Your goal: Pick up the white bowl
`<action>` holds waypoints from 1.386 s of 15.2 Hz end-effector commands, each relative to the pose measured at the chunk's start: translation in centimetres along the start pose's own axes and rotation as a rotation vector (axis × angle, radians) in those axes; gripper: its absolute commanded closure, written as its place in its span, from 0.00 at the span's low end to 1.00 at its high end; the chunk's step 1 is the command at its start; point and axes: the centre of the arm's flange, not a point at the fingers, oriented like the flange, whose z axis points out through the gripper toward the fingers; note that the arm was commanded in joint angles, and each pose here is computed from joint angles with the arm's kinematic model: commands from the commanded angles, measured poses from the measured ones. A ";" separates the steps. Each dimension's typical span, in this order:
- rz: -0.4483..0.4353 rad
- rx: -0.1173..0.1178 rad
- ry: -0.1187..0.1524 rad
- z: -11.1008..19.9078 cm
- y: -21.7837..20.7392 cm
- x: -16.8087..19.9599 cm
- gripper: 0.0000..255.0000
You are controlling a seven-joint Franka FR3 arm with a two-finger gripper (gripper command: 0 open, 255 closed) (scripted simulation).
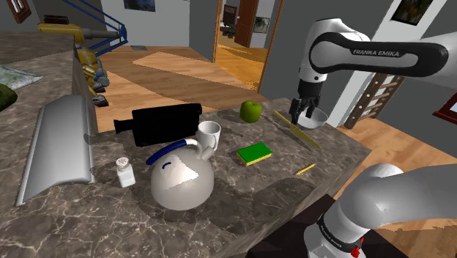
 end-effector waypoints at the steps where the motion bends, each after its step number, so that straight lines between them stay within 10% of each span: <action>1: 0.004 -0.009 0.007 0.7 2.1 1.0 0.00; 21: 0.042 -0.075 0.059 6.5 19.8 10.8 0.00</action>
